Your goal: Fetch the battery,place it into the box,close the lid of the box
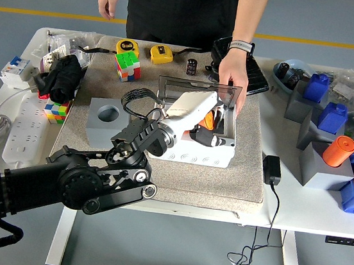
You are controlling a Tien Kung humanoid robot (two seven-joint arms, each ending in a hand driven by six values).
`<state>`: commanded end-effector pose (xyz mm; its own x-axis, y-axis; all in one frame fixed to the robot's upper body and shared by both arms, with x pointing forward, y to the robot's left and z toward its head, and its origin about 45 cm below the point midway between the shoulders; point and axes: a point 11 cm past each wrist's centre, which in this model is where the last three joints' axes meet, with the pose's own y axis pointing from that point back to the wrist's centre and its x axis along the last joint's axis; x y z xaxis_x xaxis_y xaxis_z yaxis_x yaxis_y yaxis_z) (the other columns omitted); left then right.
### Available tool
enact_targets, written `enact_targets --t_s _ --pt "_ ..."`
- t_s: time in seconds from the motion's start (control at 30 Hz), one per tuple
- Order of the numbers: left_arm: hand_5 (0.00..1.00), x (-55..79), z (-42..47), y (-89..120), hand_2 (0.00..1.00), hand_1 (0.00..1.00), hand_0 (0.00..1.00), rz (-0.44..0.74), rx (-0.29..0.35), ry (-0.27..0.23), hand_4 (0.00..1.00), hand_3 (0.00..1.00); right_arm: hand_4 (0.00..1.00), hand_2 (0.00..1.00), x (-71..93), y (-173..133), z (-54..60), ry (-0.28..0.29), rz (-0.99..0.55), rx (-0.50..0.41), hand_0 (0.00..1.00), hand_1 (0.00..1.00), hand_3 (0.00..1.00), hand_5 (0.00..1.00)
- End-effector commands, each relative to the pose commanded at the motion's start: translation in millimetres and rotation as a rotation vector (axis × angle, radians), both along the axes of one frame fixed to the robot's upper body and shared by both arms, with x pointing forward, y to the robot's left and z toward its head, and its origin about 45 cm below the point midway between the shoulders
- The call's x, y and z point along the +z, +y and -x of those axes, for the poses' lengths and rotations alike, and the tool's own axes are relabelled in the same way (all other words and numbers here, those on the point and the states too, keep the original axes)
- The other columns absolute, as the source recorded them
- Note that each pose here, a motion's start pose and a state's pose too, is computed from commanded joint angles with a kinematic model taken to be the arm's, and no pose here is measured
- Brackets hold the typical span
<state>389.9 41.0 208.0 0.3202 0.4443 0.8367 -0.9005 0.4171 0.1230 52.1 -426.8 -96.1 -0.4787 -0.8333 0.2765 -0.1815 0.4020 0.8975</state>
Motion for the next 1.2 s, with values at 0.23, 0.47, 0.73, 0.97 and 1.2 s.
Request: enact_targets --t_s 0.23,0.47,0.73,0.97,1.2 --pt "0.140 -0.5 -10.5 4 0.123 0.086 0.115 -0.018 -0.015 -0.036 0.997 0.215 0.957 0.643 0.0 0 0.2 0.002 0.001 0.002 0.603 0.626 0.561 0.515" --pt "0.185 -8.0 -15.3 8 0.128 0.097 0.134 0.001 -0.054 -0.031 0.998 0.224 0.956 0.643 0.3 0 -1.1 -0.001 0.002 0.004 0.603 0.626 0.561 0.514" --pt "0.292 -12.9 -16.8 10 0.194 0.176 0.211 0.006 -0.097 -0.047 0.998 0.271 0.956 0.643 0.3 0 -1.4 -0.002 0.003 0.005 0.603 0.624 0.559 0.512" --pt "0.279 -17.2 -18.1 13 0.271 0.297 0.263 -0.031 -0.100 -0.055 0.998 0.315 0.956 0.642 0.8 0 -3.3 -0.009 0.005 0.006 0.603 0.624 0.559 0.512" --pt "0.291 -20.0 -18.4 16 0.319 0.383 0.314 -0.056 -0.104 -0.069 0.998 0.351 0.956 0.642 0.8 0 -2.8 -0.009 0.008 0.006 0.603 0.624 0.560 0.512"
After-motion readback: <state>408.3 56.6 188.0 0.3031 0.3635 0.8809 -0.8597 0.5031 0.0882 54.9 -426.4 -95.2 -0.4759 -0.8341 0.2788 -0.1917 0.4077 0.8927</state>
